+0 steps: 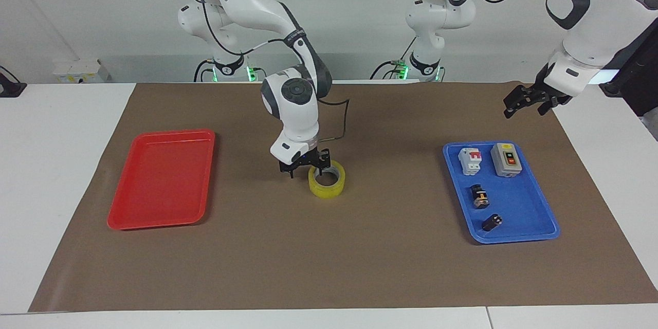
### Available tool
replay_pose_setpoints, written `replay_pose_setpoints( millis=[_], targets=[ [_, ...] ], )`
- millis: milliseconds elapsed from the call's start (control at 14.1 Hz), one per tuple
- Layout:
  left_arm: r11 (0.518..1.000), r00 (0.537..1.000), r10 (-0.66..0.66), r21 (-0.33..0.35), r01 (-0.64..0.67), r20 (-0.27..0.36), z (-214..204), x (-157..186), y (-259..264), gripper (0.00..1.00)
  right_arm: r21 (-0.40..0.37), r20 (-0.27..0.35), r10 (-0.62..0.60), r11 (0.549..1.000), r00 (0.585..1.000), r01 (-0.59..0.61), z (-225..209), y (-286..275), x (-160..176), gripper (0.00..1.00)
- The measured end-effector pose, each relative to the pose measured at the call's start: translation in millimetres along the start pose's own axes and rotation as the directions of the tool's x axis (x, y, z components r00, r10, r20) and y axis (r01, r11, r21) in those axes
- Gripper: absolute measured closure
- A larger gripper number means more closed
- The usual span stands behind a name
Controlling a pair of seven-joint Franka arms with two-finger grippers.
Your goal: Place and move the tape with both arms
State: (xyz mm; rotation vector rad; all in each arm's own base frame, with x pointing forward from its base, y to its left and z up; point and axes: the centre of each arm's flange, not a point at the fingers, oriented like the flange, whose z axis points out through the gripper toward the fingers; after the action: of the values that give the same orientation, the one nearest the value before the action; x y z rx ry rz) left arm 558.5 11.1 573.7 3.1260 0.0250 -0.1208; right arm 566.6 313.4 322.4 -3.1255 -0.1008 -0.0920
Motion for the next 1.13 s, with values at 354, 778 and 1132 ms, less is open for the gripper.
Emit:
replay_pose_setpoints(
  millis=[354,778,1132],
  targets=[
    [1.000,1.000,0.012,-0.009,-0.012,-0.004,-3.2,-7.7,-10.9,0.00,0.006,-0.011,-0.007,1.000,1.000,0.007,6.4,-1.7,-7.6,0.31],
    [0.999,0.999,0.034,-0.010,-0.034,-0.008,-4.1,-8.0,-7.3,0.00,0.007,-0.007,-0.009,1.000,1.000,0.009,6.8,-2.8,-10.0,0.79],
    [0.999,0.999,0.035,-0.010,-0.035,-0.009,-4.1,-8.1,-7.1,0.00,-0.033,0.057,-0.016,0.999,0.998,0.018,-32.6,52.3,25.5,0.79]
  ],
)
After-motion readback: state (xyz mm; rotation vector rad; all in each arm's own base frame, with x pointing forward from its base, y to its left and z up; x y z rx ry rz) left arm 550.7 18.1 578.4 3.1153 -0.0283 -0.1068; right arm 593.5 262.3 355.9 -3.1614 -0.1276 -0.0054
